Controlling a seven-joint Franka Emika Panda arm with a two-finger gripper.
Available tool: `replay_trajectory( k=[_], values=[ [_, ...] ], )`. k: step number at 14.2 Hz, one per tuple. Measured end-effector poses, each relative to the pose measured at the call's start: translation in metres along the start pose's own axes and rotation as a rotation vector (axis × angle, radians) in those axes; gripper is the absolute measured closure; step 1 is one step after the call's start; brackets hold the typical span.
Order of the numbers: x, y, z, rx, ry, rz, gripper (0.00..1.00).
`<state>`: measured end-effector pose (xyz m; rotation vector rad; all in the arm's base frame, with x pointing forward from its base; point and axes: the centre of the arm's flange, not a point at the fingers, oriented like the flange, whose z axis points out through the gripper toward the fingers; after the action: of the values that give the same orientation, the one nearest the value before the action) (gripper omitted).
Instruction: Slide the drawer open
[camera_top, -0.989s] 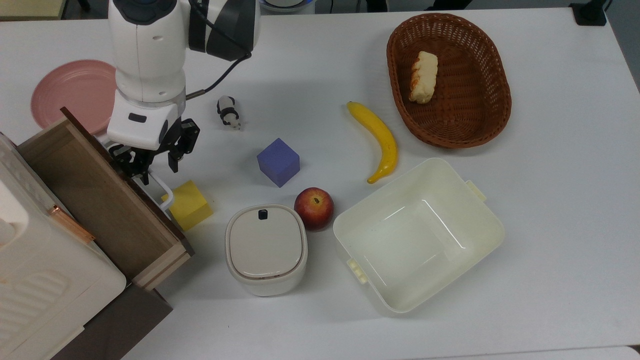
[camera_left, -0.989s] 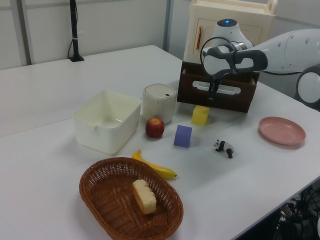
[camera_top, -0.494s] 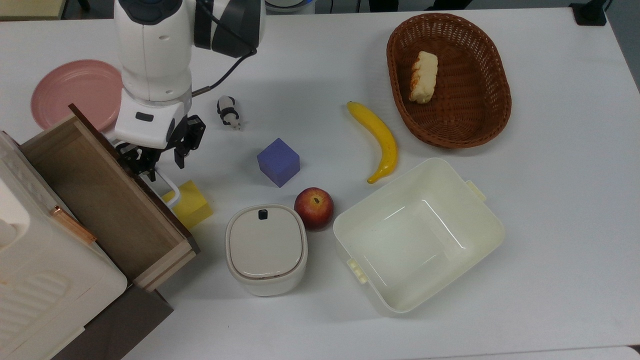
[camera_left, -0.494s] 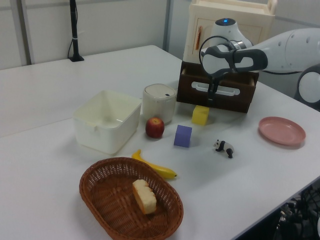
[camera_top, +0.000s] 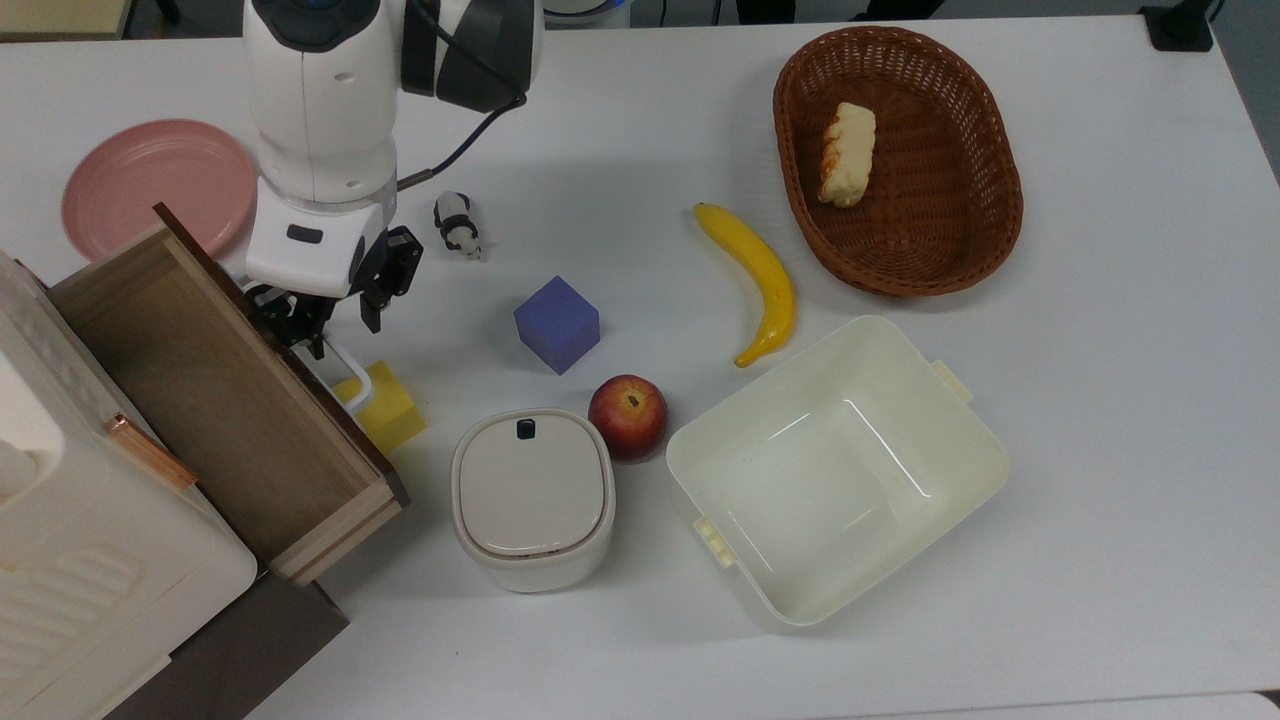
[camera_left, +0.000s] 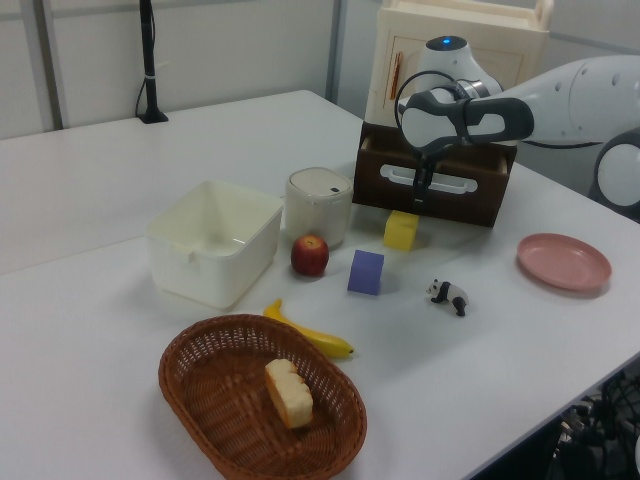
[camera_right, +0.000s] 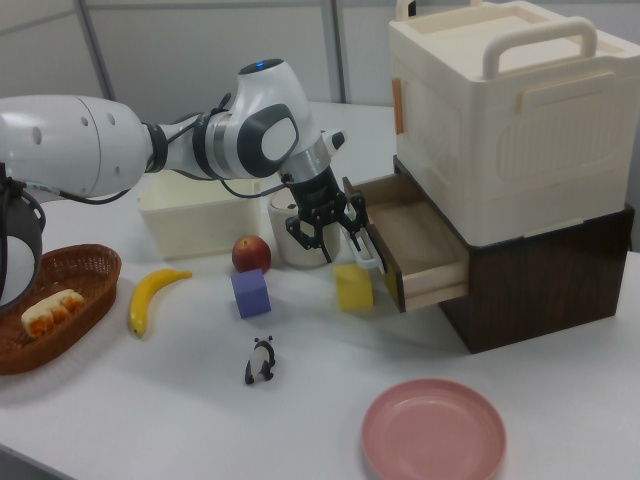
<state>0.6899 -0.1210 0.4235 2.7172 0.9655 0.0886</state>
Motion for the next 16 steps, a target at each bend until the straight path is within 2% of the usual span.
replay_trajectory(
  k=[3,4,6,7,16],
  values=[
    [0.0,-0.001,0.0,0.001,-0.001,-0.001,0.46],
    [0.001,-0.003,0.001,0.01,-0.007,-0.003,0.38],
    [0.003,-0.008,0.0,0.024,-0.014,0.001,0.1],
    [0.003,-0.008,-0.005,0.02,-0.009,0.017,0.0],
    [0.001,-0.004,-0.046,-0.024,0.033,0.074,0.0]
  ],
)
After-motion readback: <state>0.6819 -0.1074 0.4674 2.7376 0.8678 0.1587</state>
